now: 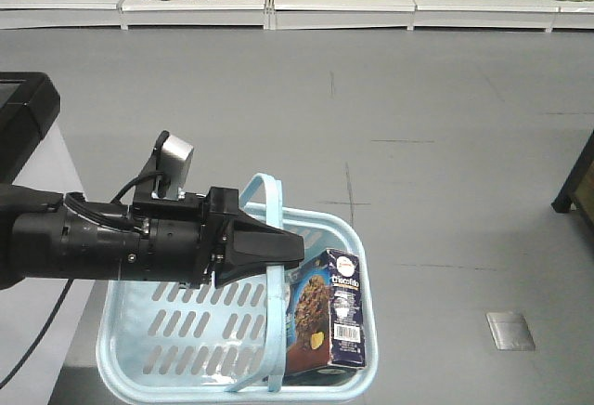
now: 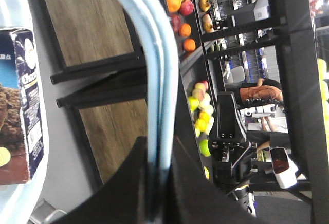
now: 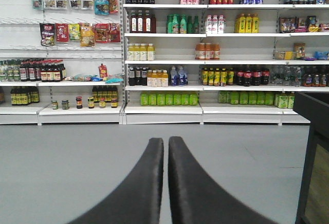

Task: Left arm holds basket, right arm returns cookies
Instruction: 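Hold the basket with the left gripper while driving toward the shelves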

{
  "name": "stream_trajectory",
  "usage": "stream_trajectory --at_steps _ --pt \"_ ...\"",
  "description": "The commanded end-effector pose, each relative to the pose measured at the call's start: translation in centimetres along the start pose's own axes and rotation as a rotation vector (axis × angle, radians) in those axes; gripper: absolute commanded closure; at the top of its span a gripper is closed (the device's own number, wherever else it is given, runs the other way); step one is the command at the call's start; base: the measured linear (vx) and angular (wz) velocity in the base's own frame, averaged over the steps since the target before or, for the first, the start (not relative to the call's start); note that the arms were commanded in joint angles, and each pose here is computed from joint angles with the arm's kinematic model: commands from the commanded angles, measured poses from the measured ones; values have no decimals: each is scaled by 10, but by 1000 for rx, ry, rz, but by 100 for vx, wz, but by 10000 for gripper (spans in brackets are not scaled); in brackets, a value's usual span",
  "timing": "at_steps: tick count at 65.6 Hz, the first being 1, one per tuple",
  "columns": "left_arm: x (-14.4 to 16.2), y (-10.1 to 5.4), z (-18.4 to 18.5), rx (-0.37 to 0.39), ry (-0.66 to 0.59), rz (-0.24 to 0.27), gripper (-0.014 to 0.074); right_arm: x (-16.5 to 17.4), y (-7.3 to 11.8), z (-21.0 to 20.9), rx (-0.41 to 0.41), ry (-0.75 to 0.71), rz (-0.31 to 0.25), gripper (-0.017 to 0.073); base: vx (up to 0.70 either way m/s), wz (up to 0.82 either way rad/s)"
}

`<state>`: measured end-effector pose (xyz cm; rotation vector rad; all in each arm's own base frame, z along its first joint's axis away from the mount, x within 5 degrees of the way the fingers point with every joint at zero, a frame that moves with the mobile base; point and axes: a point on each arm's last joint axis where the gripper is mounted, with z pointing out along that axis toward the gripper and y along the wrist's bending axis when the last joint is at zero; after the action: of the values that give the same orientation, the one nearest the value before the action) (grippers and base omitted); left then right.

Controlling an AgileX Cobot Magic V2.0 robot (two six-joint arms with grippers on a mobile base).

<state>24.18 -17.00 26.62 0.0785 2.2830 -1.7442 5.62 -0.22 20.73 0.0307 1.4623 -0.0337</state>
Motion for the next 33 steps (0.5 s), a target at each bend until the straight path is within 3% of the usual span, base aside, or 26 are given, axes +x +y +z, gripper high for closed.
stream_trajectory --at_steps 1,33 --pt "-5 -30 -6 149 -45 9 596 -2 1 -1 -8 -66 -18 565 50 1" --pt "-5 -30 -6 149 -45 9 596 -2 1 -1 -8 -66 -18 565 50 2"
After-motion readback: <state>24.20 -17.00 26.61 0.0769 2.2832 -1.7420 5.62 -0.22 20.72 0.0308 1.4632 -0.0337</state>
